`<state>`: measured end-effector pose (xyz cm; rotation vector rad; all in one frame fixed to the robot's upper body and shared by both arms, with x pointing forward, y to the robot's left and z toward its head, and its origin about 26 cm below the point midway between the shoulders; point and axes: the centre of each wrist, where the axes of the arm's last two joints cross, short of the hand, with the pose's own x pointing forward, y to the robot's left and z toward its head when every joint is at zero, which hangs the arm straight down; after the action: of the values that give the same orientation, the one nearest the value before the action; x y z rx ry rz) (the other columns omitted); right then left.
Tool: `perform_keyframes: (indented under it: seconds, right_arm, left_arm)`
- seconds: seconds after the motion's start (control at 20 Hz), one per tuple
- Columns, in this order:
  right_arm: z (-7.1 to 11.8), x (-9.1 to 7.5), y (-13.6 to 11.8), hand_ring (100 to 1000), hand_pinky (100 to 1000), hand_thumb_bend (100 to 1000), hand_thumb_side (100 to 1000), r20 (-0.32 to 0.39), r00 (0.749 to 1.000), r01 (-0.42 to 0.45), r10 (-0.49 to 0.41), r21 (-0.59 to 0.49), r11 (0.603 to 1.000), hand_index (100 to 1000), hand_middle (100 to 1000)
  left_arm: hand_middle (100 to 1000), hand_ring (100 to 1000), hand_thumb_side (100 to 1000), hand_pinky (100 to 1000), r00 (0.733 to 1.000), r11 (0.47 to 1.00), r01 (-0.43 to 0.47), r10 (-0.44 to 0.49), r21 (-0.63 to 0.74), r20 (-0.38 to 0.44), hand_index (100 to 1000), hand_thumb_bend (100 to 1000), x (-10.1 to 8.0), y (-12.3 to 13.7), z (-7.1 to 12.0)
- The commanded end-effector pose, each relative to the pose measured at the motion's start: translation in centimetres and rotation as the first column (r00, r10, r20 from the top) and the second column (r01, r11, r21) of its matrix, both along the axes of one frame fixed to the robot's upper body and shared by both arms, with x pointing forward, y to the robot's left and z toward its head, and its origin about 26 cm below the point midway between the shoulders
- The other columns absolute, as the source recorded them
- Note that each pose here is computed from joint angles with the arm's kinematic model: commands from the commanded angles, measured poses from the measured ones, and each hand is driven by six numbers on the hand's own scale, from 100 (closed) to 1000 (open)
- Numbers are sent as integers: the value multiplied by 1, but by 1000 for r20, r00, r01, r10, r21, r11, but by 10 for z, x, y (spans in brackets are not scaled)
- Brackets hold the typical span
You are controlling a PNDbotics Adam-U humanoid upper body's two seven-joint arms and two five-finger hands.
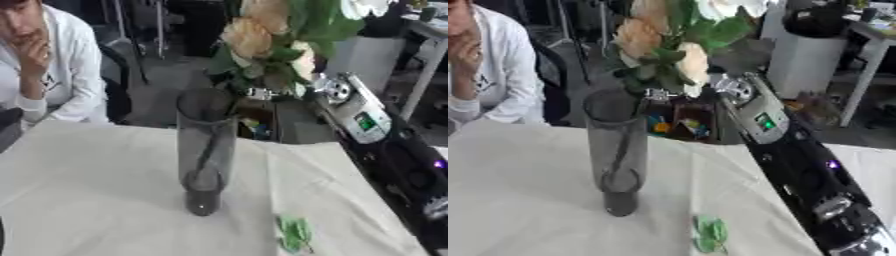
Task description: Arrange flowers into the vase.
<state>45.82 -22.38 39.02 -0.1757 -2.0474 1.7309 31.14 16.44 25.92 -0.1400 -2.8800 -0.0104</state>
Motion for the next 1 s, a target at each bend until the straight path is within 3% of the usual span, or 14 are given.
perform_keyframes:
  seconds: [0.05,0.25,0.45,0.9,1.0]
  right_arm:
    - [16,-8,-8,1000,932,323,954,91,991,-88,101,-138,986,1000,1000]
    - [14,-6,-10,1000,932,322,940,87,992,-83,96,-145,986,1000,1000]
    - [10,-5,-10,1000,933,256,755,83,992,-86,99,-151,985,1000,1000]
    - [21,-11,3,1000,931,250,813,96,984,-139,150,-116,984,1000,1000]
    - [23,-12,4,1000,933,242,770,91,984,-144,154,-108,984,1000,1000]
  left_arm:
    - [849,880,1000,781,999,1000,5,-6,2,36,960,100,-4,-1,8]
    - [849,880,1000,781,999,1000,6,-6,2,37,960,100,-4,-1,9]
    - [850,880,1000,781,999,1000,7,-7,1,38,960,100,-4,-1,9]
    - [850,881,1000,781,999,1000,8,-8,3,34,964,100,-4,-1,8]
    - [850,881,1000,781,999,1000,8,-8,3,33,965,100,-4,-1,8]
